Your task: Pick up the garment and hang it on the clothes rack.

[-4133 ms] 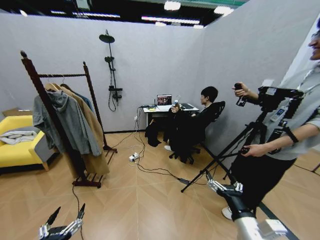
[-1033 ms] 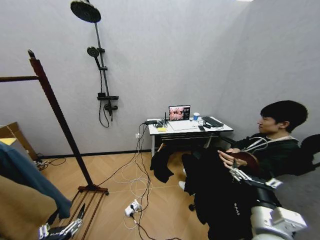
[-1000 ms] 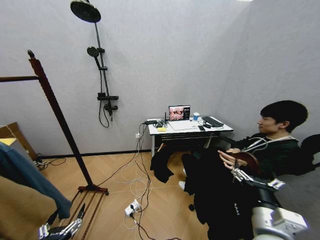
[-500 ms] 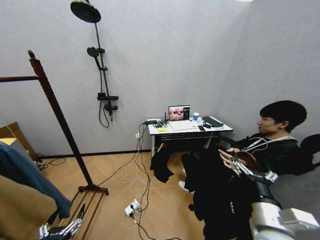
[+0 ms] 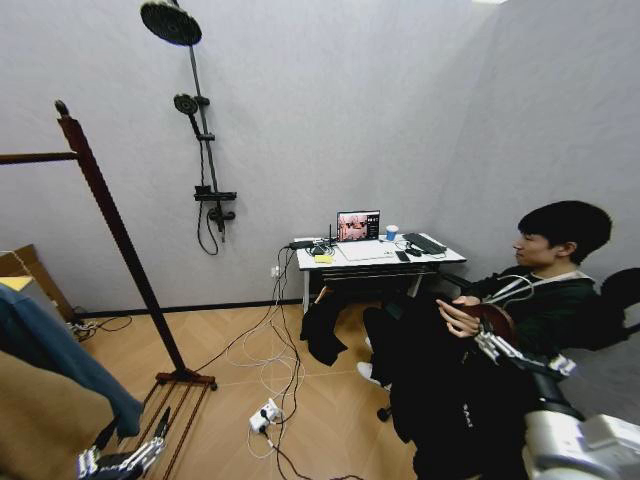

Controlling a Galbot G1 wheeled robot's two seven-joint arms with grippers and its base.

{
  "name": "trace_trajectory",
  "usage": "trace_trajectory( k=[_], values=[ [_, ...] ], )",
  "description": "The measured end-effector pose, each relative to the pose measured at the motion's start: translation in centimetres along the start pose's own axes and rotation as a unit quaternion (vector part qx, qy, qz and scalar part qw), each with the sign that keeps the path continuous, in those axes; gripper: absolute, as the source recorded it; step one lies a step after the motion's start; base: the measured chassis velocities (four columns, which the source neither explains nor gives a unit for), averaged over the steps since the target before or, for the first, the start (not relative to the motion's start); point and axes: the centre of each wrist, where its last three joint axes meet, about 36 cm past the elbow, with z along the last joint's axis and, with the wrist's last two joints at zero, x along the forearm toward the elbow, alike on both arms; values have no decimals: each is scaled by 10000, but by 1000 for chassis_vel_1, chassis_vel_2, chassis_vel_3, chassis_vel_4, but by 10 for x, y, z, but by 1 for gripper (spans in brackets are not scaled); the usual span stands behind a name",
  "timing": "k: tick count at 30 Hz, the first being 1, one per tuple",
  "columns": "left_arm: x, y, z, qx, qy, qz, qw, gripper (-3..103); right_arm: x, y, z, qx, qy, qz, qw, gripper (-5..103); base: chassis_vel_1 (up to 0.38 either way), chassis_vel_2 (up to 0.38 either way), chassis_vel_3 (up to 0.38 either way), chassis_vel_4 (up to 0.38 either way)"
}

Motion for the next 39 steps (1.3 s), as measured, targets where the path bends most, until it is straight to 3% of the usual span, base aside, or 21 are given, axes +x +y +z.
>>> trace_trajectory(
  k=[8, 22, 27, 30, 32, 33, 34, 39],
  values=[
    [0, 0, 0, 0, 0, 0, 10000, 100, 5, -5, 4, -80, 363, -70, 9993, 99, 0, 0, 0, 0],
    [0, 0, 0, 0, 0, 0, 10000, 100, -12, -41, 25, 260, 843, -118, 9960, 103, 0, 0, 0, 0],
    [0, 0, 0, 0, 0, 0, 10000, 100, -18, -44, 35, 490, 728, -263, 9958, 90, 0, 0, 0, 0],
    [0, 0, 0, 0, 0, 0, 10000, 100, -20, -40, 39, 575, 680, -385, 9953, 73, 0, 0, 0, 0],
    [0, 0, 0, 0, -1, 0, 10000, 100, -21, -38, 40, 574, 673, -407, 9952, 73, 0, 0, 0, 0],
    [0, 0, 0, 0, 0, 0, 10000, 100, -23, -35, 42, 601, 650, -430, 9951, 62, 0, 0, 0, 0],
    [0, 0, 0, 0, 0, 0, 10000, 100, -23, -35, 42, 601, 650, -430, 9951, 62, 0, 0, 0, 0],
    [0, 0, 0, 0, 0, 0, 10000, 100, -28, -33, 43, 781, 532, -298, 9951, 41, 0, 0, 0, 0]
  ],
)
